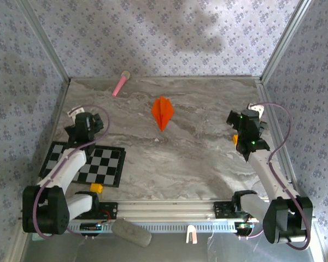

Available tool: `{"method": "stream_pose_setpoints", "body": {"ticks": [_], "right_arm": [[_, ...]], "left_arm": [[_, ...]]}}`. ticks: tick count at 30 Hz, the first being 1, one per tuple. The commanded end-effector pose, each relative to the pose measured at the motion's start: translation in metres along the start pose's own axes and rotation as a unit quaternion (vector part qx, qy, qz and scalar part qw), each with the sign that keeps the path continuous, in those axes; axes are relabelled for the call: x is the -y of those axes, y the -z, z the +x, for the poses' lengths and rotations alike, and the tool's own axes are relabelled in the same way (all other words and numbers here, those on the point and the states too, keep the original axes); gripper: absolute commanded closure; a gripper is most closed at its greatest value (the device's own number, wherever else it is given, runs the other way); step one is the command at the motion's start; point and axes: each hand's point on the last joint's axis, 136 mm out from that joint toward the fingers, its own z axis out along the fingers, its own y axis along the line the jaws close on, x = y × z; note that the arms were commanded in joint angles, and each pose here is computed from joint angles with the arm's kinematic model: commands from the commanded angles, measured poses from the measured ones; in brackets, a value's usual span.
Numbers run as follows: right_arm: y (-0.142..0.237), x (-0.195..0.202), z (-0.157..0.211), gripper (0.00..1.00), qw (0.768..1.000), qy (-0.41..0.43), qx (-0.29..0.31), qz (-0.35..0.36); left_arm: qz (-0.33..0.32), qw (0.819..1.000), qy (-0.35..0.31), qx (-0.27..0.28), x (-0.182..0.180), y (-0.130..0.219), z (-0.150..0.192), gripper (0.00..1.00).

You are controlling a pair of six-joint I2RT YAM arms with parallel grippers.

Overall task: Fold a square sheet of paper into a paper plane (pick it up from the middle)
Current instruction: Reset both arms

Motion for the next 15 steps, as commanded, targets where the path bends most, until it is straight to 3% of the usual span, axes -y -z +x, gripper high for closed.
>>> {"method": "stream_pose_setpoints", "body": {"ticks": [1,8,12,15], "right_arm": [[-0.014,0.008,0.012,0.0,1.0,0.002,0.013,0.01],[-0.035,0.002,0.055,0.0,0.998,0.051,0.023,-0.018],[-0.04,-0.01,0.06,0.0,0.996,0.066,0.036,-0.054],[-0.042,-0.02,0.062,0.0,0.992,0.085,0.052,-0.082]], "left_arm": [[0.026,0.998,-0.011,0.063,0.001,0.001,-0.008,0.0],[0.076,0.994,-0.059,0.054,0.009,-0.011,0.029,0.0],[0.147,0.985,-0.067,0.056,0.034,-0.016,0.043,0.0],[0.154,0.983,-0.078,0.056,0.038,-0.02,0.044,0.0]]}}
